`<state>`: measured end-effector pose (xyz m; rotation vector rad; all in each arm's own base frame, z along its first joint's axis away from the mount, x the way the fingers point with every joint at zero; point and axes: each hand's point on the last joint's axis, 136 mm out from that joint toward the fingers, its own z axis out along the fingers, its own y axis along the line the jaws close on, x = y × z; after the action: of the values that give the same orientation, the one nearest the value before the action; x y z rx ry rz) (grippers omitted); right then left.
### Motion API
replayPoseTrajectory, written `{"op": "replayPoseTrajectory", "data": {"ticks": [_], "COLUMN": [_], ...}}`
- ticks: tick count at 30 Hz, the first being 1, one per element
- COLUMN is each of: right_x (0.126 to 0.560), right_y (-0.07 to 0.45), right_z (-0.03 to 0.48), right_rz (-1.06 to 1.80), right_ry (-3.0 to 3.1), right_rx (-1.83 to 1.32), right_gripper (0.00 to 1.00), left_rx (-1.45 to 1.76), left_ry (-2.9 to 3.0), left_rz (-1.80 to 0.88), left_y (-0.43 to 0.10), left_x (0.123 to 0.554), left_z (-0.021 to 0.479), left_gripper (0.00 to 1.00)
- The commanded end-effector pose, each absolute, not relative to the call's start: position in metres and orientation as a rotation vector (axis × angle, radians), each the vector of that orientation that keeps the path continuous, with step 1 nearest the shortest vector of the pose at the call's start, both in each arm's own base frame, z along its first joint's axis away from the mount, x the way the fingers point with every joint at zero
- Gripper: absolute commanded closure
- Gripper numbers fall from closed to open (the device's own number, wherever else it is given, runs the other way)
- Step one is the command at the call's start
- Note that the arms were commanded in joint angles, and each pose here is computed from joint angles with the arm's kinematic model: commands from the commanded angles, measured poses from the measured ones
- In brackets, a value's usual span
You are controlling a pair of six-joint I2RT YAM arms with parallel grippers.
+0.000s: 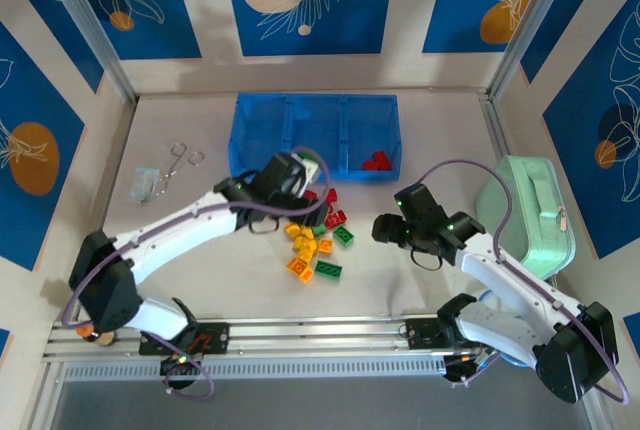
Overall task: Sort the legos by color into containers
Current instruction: Pick up the lego from the middle-left of the table.
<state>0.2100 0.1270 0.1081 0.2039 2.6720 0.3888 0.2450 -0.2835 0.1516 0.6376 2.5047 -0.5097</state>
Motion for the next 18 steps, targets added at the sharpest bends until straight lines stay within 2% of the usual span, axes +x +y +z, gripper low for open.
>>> {"op": "replayPoseTrajectory", "data": {"ticks": [1,7,18], "right_x": [0.212,0.216,0.206], "right_y": [0.140,0.151,0.148], "right_z": [0.107,0.109,0.113], "right_rz": [0.445,0.448,0.399], "right_ry": [2.675,2.682,2.675], "right_rx": [0.141,0.116,0.122], "right_gripper": [0.22,0.16,0.16], "left_rx": [0.578,0.636,0.733], "left_ry": [2.557,2.608,2.679], "left_rz": [-0.514,-0.499,-0.308], "left_y": [-0.271,-0.265,-0.264], "left_x": [0.211,0.173,0.170], "left_z": [0.127,0.094,0.064], "left_gripper": [0.23,0.21,0.21]}}
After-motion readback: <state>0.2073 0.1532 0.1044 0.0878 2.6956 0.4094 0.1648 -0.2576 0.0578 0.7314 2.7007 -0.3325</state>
